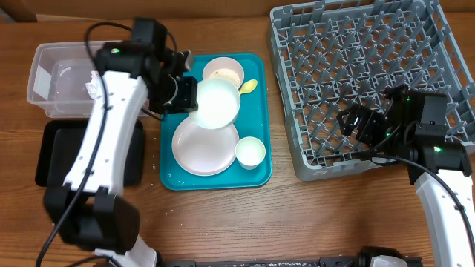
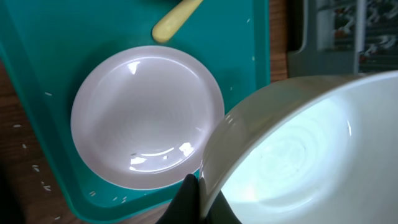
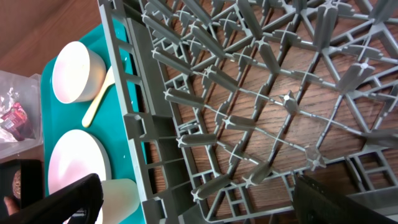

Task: Sort waste into correct bins and load items into the dishwasher
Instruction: 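Bring the empty bowl back and set it on the white plate, then raise the left arm away and reach the right gripper toward the bowl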

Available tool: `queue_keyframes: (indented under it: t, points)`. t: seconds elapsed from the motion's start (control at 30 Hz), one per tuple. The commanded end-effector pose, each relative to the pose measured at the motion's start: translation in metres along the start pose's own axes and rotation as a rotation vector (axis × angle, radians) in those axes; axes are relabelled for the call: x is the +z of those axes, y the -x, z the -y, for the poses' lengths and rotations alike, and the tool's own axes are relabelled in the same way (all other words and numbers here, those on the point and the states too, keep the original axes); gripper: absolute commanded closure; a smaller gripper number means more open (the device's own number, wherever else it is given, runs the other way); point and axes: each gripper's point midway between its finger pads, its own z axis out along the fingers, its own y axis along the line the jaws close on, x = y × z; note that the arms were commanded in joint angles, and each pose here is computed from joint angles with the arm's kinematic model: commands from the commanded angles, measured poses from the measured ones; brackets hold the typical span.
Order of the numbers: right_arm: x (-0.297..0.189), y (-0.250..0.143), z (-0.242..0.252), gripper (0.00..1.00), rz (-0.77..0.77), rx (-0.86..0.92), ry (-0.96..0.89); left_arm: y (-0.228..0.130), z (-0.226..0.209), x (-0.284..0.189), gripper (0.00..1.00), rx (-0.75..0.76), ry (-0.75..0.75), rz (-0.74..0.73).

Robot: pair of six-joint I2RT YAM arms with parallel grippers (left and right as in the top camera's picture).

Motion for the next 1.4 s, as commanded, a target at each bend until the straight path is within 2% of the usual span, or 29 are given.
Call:
queue_keyframes:
  t: [0.0, 0.17, 0.37, 0.57, 0.77, 0.8, 0.83, 0.9, 0.93, 1.0, 1.17, 1.23, 1.3, 1.37]
  points:
    - [-0.005, 0.008, -0.004, 0.00, 0.024, -0.008, 0.008, -0.022, -0.017, 0.048, 0.96, -0.005, 0.061, -0.155]
    - [-0.005, 0.007, -0.003, 0.00, 0.019, -0.006, 0.006, -0.057, -0.042, 0.097, 0.96, -0.047, 0.096, -0.315]
    - [-0.005, 0.008, -0.004, 0.00, 0.024, -0.008, 0.008, -0.056, -0.065, 0.128, 0.96, -0.074, 0.168, -0.282]
    - [-0.005, 0.007, -0.004, 0.00, 0.022, -0.007, 0.008, -0.047, -0.066, 0.132, 0.96, -0.065, 0.166, -0.242]
    - [-0.005, 0.008, -0.004, 0.00, 0.024, -0.008, 0.008, -0.045, -0.076, 0.130, 0.96, -0.069, 0.229, -0.228]
    - [-0.005, 0.008, -0.004, 0.00, 0.024, -0.008, 0.009, -0.045, -0.079, 0.130, 0.93, -0.074, 0.247, -0.226]
    - [-0.005, 0.008, -0.004, 0.00, 0.025, -0.008, 0.009, -0.044, -0.082, 0.129, 0.87, -0.076, 0.265, -0.223]
    - [-0.005, 0.009, -0.004, 0.00, 0.027, -0.010, 0.010, -0.043, -0.087, 0.128, 0.51, -0.076, 0.294, -0.217]
    - [-0.005, 0.009, -0.005, 0.00, 0.029, -0.011, 0.012, -0.041, -0.091, 0.126, 0.40, -0.084, 0.321, -0.209]
    - [-0.005, 0.011, -0.010, 0.00, 0.034, -0.016, 0.038, -0.036, -0.099, 0.118, 0.25, -0.091, 0.386, -0.191]
    - [-0.012, 0.020, -0.053, 0.00, 0.050, -0.065, 0.272, -0.002, -0.092, 0.073, 0.20, -0.113, 0.436, -0.113]
    - [-0.015, 0.025, -0.061, 0.00, 0.068, -0.047, 0.295, 0.016, -0.080, 0.049, 0.20, -0.109, 0.413, -0.061]
    - [-0.017, 0.027, -0.074, 0.05, 0.075, -0.060, 0.320, 0.034, -0.065, 0.021, 0.18, -0.098, 0.392, 0.003]
    - [-0.021, 0.026, -0.093, 0.07, 0.072, -0.107, 0.347, 0.047, -0.052, -0.004, 0.12, -0.073, 0.378, 0.055]
